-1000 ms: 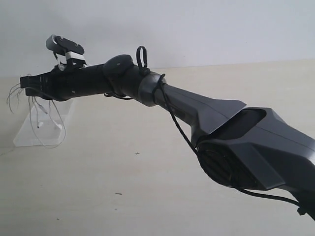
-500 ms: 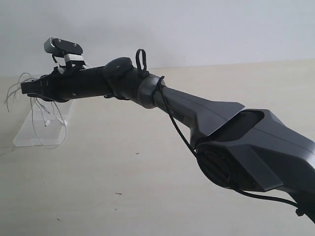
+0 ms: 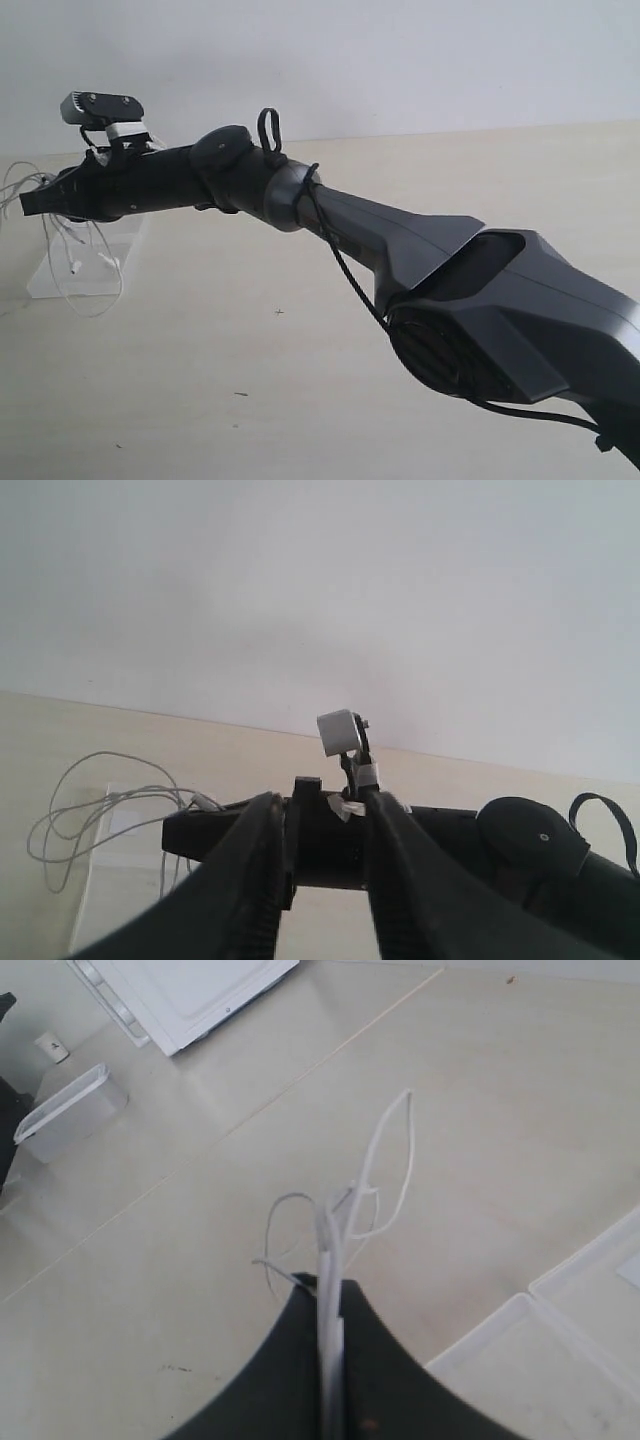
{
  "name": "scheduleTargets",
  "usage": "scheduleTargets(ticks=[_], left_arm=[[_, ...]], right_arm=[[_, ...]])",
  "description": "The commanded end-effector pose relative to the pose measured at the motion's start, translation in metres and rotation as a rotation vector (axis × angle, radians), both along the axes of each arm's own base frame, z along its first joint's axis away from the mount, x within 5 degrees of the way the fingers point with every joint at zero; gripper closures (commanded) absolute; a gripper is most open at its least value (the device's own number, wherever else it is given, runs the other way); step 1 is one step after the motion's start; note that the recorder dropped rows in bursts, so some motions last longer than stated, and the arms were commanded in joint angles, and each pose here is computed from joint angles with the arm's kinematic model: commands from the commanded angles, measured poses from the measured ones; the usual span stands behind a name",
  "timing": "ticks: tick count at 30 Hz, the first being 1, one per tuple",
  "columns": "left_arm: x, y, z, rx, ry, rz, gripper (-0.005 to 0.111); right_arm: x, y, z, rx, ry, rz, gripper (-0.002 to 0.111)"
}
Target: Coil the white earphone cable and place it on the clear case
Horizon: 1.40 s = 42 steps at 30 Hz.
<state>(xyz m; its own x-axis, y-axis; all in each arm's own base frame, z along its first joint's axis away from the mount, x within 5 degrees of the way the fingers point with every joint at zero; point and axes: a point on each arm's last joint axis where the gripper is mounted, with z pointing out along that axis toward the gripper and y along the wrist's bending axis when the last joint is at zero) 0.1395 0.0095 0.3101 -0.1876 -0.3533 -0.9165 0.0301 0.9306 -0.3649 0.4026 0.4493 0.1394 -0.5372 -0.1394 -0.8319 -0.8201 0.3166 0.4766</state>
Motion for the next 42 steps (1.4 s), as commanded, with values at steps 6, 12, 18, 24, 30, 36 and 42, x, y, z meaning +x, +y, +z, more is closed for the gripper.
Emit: scheduleTargets(ticks=[6, 12, 18, 24, 30, 36, 42], left_arm=[[-0.001, 0.0, -0.001, -0.007, 0.001, -0.001, 0.077], [-0.001, 0.0, -0.001, -0.007, 0.001, -0.001, 0.077], [0.0, 0.011, 0.0, -0.042, -0.012, 0.13, 0.077], [0.018, 0.035, -0.014, -0.075, 0.061, 0.318, 0.104], [0.063, 0.052, -0.04, -0.066, 0.257, 0.319, 0.107], [0.121, 0.064, -0.068, -0.02, 0.419, 0.179, 0.107], [0.175, 0.09, -0.118, -0.042, 0.567, 0.088, 0.107]], right_arm=[[0.007, -0.002, -0.001, -0.007, -0.04, -0.053, 0.108], [0.007, -0.002, -0.008, -0.014, -0.03, -0.054, 0.108], [0.008, -0.007, 0.014, -0.017, -0.055, -0.043, 0.108], [0.016, -0.024, 0.056, -0.069, -0.059, -0.079, 0.108], [0.024, -0.055, 0.102, -0.159, -0.082, -0.101, 0.108], [0.015, -0.072, 0.135, -0.242, -0.059, -0.085, 0.108], [0.003, -0.091, 0.178, -0.291, -0.075, -0.113, 0.108]])
